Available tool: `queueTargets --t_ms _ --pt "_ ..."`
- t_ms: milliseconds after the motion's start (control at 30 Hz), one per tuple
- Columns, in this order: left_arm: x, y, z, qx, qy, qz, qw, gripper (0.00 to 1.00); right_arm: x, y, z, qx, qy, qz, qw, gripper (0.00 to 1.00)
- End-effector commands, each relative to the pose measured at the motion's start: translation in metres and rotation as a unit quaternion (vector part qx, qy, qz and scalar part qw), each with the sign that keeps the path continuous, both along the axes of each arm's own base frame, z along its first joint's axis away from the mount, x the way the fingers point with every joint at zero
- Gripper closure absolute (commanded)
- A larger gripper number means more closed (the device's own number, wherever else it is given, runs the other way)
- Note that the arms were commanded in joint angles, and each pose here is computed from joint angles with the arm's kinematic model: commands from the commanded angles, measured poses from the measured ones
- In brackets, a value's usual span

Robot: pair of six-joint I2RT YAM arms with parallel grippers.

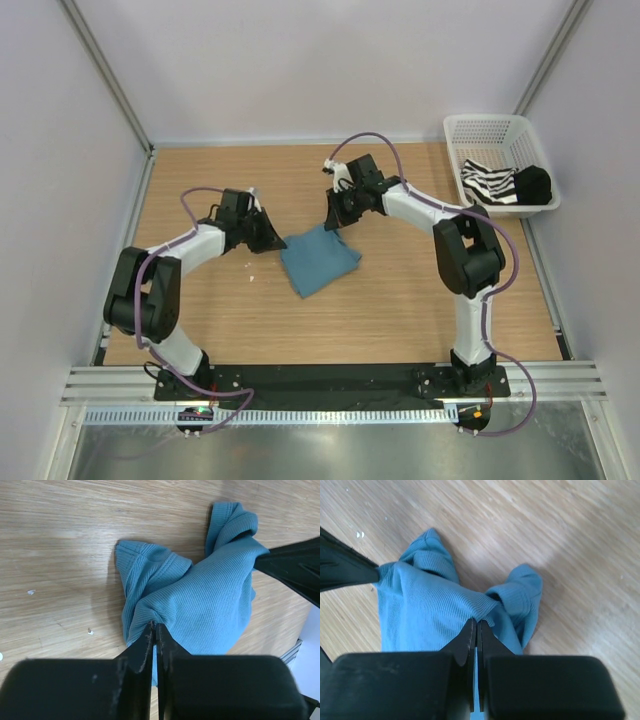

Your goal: Fold and stack the tank tops

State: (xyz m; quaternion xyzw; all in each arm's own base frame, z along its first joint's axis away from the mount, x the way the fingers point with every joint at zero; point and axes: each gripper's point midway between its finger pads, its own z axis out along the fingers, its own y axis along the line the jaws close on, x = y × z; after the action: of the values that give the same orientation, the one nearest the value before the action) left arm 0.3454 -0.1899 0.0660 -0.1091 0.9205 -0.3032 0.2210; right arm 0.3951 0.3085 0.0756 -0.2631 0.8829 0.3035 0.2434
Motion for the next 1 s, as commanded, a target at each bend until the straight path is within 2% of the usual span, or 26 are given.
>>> queueTargets --t_ms 0,300,467,600,967 --pt "0.006 -0.008 0.024 -0.015 -0.046 -0.014 0.999 1.00 0.001 -0.003 0.054 0.023 -0.059 -0.019 0.998 0.99" --pt "0.007 -0.006 0.041 -0.017 -0.067 -0.008 0.998 1.00 -0.003 -0.011 0.061 0.018 -0.064 -0.036 0.997 0.99" --pt "0.013 -0.005 0.040 -0.010 -0.068 -0.003 0.998 1.00 0.008 -0.021 0.056 -0.004 -0.072 -0.066 0.995 0.99" --pt "0.027 -0.007 0.032 -0.018 -0.064 0.002 0.998 1.00 0.023 -0.035 0.047 -0.036 -0.071 -0.103 0.991 0.99" --pt "0.076 -0.020 0.009 -0.023 -0.061 -0.006 0.998 1.00 0.062 -0.060 0.001 -0.051 -0.041 -0.187 0.980 0.99"
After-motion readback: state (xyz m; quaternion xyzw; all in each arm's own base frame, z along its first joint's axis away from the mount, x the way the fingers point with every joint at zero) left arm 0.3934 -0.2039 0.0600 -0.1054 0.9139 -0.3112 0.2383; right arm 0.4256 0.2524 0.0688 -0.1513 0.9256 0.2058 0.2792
